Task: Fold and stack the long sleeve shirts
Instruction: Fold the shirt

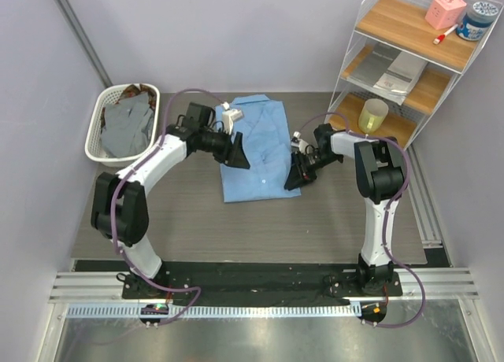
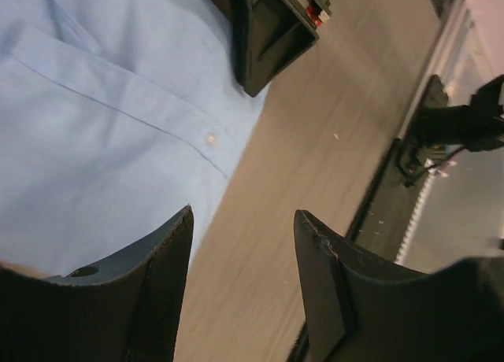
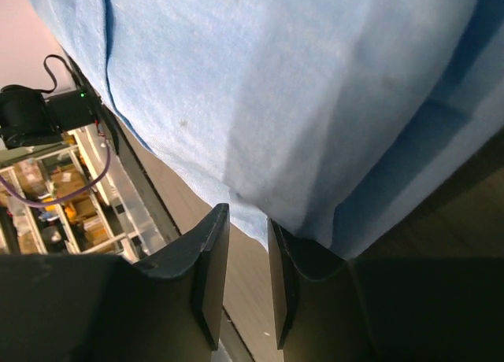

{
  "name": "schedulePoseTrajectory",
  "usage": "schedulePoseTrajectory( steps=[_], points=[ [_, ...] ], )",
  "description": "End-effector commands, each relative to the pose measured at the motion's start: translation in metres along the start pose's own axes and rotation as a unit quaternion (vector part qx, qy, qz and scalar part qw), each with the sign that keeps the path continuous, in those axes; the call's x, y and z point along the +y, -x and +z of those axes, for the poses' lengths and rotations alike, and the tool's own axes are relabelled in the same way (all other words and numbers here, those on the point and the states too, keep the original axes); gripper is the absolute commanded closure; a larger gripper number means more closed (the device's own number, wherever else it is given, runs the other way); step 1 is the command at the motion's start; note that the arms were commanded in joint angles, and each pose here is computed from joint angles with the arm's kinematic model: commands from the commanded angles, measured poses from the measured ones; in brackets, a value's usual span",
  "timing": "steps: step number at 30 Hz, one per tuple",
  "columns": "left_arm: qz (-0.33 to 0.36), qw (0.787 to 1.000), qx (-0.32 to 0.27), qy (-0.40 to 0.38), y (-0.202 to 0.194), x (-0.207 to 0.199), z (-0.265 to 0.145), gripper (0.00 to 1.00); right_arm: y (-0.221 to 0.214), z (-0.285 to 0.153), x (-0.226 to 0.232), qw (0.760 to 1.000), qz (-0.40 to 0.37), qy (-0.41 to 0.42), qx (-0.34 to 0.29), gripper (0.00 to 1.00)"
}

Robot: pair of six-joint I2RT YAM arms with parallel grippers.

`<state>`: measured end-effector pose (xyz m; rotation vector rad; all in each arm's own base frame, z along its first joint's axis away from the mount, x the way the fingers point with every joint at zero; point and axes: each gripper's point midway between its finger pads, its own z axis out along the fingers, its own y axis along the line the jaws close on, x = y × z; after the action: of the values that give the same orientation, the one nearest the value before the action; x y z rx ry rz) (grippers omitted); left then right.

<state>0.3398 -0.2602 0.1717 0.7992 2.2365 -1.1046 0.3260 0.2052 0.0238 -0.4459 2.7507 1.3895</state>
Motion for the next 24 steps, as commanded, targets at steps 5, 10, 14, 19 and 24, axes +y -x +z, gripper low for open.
schedulePoseTrajectory(
  steps=[5,10,14,19,24],
  points=[
    [-0.128,0.986,0.027,-0.103,-0.045,-0.027,0.028,0.42,-0.009,0.007,0.040,1.000,-0.013,0.022,-0.008,0.66],
    [-0.171,0.982,0.027,-0.073,-0.063,0.000,0.048,0.45,-0.004,0.002,0.042,0.999,-0.023,0.012,-0.018,0.65],
    [-0.225,0.974,0.013,-0.032,-0.069,0.051,0.057,0.47,-0.008,0.004,0.023,1.000,0.000,0.000,-0.014,0.65],
    [-0.251,0.966,0.042,-0.039,-0.086,0.072,0.072,0.46,-0.012,0.004,0.005,1.000,0.016,-0.018,-0.009,0.63],
    [-0.209,0.974,0.027,-0.080,-0.065,0.046,0.055,0.38,-0.004,-0.008,0.024,1.000,-0.008,-0.005,-0.021,0.60]
  ],
)
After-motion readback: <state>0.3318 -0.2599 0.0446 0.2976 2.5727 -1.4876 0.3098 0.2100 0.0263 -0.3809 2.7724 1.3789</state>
